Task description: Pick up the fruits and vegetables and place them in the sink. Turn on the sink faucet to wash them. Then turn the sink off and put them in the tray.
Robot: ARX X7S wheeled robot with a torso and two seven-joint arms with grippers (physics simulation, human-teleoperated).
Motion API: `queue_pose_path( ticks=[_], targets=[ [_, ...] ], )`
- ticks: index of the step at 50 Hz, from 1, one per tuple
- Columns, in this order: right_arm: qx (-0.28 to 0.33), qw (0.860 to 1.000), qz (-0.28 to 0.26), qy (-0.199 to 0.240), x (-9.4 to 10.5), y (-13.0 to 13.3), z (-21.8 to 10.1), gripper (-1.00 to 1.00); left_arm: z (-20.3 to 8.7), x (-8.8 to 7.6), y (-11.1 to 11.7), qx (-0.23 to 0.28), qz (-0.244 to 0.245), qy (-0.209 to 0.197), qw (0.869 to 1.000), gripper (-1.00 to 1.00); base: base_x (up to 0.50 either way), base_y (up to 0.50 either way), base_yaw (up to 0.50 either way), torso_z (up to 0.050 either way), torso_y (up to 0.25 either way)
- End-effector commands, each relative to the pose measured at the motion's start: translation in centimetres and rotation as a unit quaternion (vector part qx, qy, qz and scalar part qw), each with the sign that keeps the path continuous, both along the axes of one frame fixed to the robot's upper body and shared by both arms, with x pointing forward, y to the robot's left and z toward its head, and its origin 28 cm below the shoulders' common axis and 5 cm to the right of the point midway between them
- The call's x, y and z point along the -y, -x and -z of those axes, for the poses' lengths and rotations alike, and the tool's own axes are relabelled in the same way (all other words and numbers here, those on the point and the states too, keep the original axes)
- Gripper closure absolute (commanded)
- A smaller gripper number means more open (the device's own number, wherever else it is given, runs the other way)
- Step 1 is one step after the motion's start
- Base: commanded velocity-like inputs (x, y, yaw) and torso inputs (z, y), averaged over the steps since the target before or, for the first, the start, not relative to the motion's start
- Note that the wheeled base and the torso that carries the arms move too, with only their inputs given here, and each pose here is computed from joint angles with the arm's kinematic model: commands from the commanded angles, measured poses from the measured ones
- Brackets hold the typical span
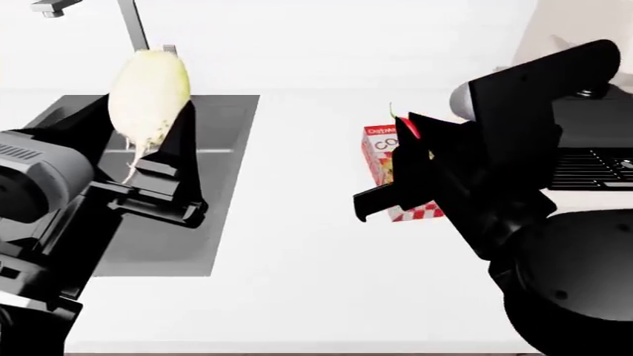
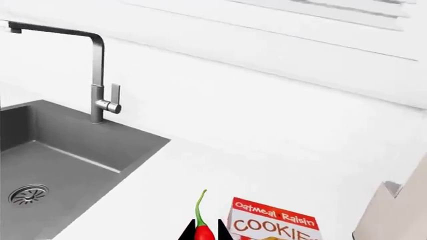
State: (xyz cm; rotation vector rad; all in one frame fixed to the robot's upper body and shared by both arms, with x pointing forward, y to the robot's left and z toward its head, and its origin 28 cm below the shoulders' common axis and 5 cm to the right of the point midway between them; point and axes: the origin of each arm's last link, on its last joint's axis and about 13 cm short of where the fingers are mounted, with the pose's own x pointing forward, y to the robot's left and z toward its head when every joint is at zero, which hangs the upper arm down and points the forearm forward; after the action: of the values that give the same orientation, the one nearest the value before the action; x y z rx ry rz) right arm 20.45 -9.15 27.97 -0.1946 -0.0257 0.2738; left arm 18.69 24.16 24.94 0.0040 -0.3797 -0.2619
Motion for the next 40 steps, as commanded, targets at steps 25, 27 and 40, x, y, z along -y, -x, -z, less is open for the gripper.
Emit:
queue_pose_path(
  ticks=[25,27,40],
  targets=[
    [0.014,0.999,0.034,-0.013,1.2,1.4,0.3,1.0,-0.1,-0.3,-0.1,0.004,-0.017,0.001,1.0,1.0,0.0,0.5,0.0,0.0,0.0],
    [0.014,0.999,0.034,-0.013,1.2,1.4,0.3,1.0,-0.1,-0.3,-0.1,0.004,-0.017,0.002,1.0,1.0,0.0,0.5,0.0,0.0,0.0],
    [0.007,0.999,0.034,-0.017,1.1,1.2,0.9,1.0,0.0,-0.5,-0.4,-0.002,-0.022,0.002,1.0,1.0,0.0,0.5,0.0,0.0,0.001]
  ],
)
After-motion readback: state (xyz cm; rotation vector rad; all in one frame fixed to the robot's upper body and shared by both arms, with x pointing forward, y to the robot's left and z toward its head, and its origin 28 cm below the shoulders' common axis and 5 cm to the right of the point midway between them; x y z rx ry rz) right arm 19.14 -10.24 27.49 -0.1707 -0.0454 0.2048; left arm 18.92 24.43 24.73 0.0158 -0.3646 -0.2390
